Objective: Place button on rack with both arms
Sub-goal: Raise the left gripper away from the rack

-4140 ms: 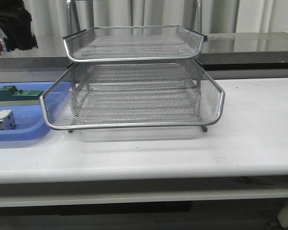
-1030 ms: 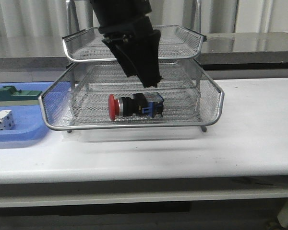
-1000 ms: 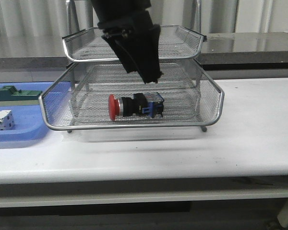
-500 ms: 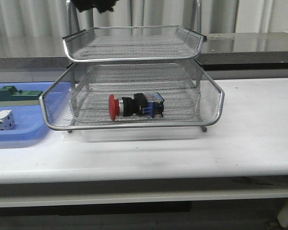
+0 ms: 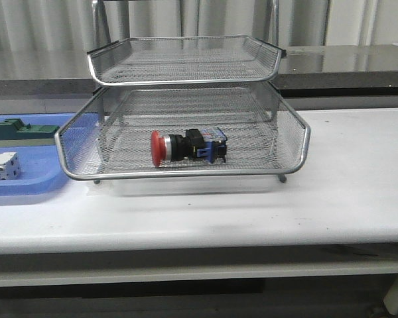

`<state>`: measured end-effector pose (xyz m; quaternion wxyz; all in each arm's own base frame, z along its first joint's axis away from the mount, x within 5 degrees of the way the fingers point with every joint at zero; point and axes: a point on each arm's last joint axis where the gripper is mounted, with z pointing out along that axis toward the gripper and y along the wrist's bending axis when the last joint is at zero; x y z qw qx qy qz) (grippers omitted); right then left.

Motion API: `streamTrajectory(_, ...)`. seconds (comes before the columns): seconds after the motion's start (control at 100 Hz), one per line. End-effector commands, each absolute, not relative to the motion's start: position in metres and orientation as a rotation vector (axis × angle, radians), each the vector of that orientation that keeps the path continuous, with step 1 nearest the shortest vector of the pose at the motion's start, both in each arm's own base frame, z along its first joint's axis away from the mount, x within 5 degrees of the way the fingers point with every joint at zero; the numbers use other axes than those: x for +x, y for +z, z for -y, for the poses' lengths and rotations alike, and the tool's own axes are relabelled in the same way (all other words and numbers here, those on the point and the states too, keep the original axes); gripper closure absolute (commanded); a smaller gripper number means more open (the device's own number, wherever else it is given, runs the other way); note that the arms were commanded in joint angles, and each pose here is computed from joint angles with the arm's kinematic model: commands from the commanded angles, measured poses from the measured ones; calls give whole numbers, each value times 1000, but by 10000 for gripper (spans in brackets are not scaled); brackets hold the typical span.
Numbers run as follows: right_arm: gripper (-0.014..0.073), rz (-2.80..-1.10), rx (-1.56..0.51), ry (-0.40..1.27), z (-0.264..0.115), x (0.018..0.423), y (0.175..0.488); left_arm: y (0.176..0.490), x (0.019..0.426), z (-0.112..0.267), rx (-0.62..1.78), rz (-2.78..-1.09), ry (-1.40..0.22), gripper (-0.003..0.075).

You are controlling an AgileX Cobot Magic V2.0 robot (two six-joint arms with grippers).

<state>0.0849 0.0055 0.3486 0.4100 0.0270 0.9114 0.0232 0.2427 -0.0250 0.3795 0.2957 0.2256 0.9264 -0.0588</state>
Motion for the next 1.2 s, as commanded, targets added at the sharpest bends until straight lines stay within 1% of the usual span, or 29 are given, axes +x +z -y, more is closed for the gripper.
streamTrajectory(0.0,662,-2222,63,50,-5,88,359,397,225,17,457,-2301,-154,248)
streamTrajectory(0.21,662,-2222,63,50,-5,88,359,385,181,7,299,-2094,-75,248)
streamTrajectory(0.38,662,-2222,63,50,-5,88,359,362,148,7,215,-1955,-44,248)
streamTrajectory(0.61,662,-2222,63,50,-5,88,359,320,114,6,126,-1846,-28,248)
streamTrajectory(0.85,662,-2222,63,50,-5,88,359,292,85,4,81,-1716,11,248)
streamTrajectory(0.95,662,-2222,63,50,-5,88,359,287,78,5,75,-1691,6,248)
streamTrajectory(1.05,662,-2222,63,50,-5,88,359,288,75,5,57,-1672,-18,248)
streamTrajectory(1.19,662,-2222,63,50,-5,88,359,289,75,5,54,-1660,-13,248)
